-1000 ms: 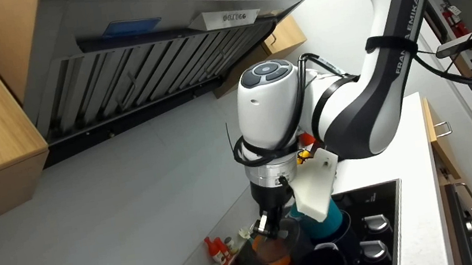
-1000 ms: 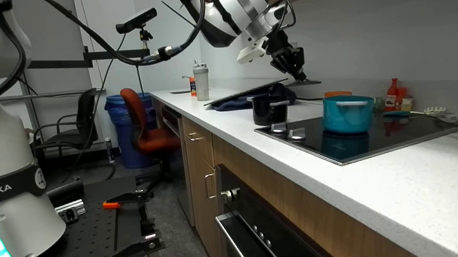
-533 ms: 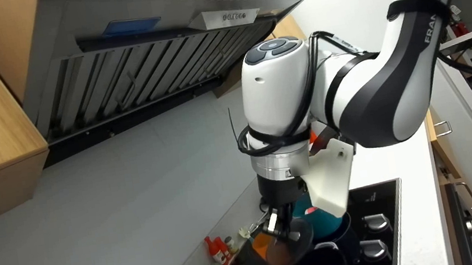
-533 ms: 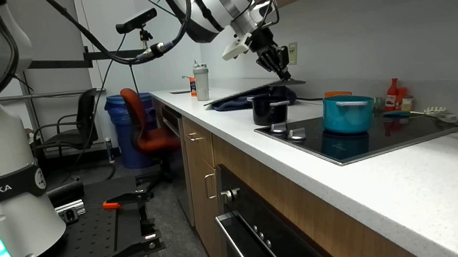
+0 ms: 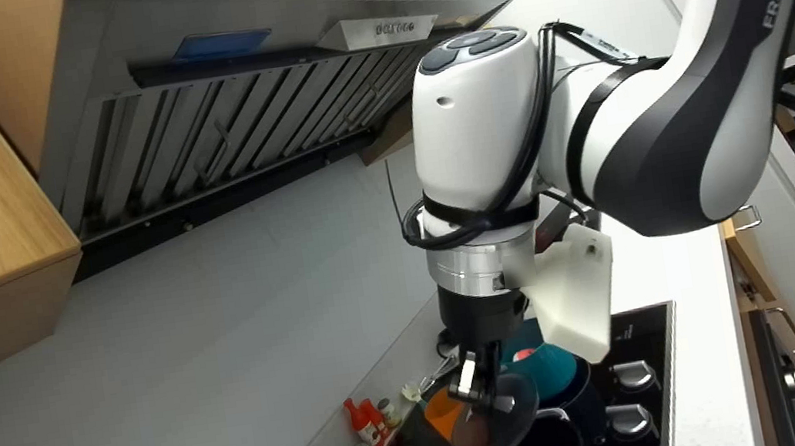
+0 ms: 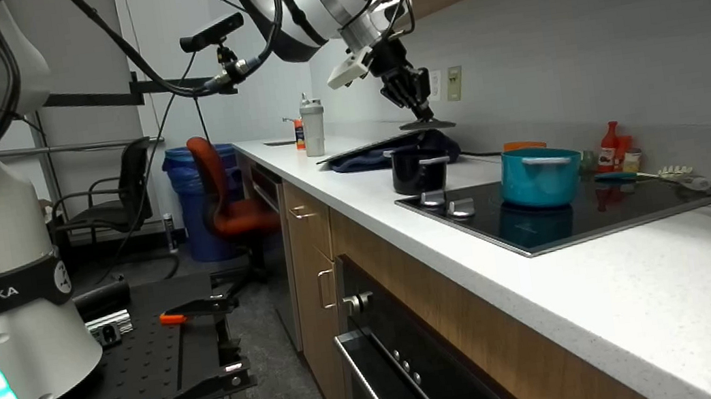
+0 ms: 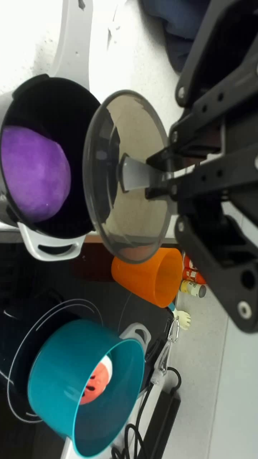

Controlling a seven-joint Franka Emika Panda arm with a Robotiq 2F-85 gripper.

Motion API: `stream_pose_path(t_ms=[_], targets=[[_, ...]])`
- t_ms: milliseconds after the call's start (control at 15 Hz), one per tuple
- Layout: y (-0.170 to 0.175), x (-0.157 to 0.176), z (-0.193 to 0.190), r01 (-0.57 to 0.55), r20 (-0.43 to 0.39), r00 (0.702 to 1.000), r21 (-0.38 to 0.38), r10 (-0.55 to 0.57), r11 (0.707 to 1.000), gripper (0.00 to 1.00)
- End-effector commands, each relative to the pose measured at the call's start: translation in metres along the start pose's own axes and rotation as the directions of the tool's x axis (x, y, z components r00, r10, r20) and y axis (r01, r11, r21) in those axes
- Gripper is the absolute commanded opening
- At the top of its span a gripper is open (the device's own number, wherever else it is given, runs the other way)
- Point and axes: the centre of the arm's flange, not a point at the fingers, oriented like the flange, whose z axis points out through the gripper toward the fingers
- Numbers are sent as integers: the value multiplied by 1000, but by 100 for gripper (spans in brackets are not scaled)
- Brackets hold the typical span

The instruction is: Remove the lid from the top of the orange cup and put it on the black pot

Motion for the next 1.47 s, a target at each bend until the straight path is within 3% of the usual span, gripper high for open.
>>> stream_pose_path(t_ms=[0,467,1400], targets=[[1,-12,-10,21,5,1000,36,-21,999,4],[-6,-26,2,54,28,998,50,-55,997,4],[3,-7,16,72,0,997,34,-72,997,4]])
